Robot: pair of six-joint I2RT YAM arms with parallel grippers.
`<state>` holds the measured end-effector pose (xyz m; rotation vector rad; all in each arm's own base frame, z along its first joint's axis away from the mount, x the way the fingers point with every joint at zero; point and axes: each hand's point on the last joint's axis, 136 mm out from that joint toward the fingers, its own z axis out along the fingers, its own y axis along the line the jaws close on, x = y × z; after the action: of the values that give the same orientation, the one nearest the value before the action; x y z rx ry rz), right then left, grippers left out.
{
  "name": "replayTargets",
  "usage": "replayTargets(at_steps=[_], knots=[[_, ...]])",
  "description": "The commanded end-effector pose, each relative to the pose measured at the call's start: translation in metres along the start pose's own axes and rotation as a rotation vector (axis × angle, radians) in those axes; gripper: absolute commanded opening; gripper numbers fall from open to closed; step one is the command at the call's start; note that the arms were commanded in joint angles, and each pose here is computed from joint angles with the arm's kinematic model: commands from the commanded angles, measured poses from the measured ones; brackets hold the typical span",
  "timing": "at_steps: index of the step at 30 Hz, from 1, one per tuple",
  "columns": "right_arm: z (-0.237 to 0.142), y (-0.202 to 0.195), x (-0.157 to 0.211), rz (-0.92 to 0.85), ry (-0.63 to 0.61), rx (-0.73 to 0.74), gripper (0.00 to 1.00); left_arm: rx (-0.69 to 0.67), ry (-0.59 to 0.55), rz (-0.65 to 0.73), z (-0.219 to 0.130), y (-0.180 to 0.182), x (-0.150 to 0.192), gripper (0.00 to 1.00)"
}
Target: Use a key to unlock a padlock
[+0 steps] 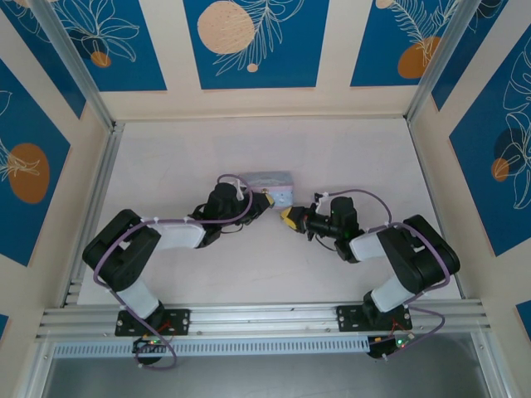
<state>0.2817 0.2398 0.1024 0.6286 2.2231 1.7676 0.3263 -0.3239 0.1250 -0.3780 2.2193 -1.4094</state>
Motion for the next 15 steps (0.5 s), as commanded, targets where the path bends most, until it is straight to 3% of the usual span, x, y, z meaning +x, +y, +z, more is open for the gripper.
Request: replayTargets(at_steps=[1, 15], knots=[[0.0064, 0.015, -0.0054, -0.018, -0.019, -0.045, 0.0, 0.078, -0.022, 0.017, -0.0011, -0.0177, -0.0088, 0.0], [0.0136, 0.0204, -0.0103, -0.017, -0.018, -0.053, 0.0, 0.079, -0.021, 0.015, -0.0008, -0.0166, -0.0084, 0.0]])
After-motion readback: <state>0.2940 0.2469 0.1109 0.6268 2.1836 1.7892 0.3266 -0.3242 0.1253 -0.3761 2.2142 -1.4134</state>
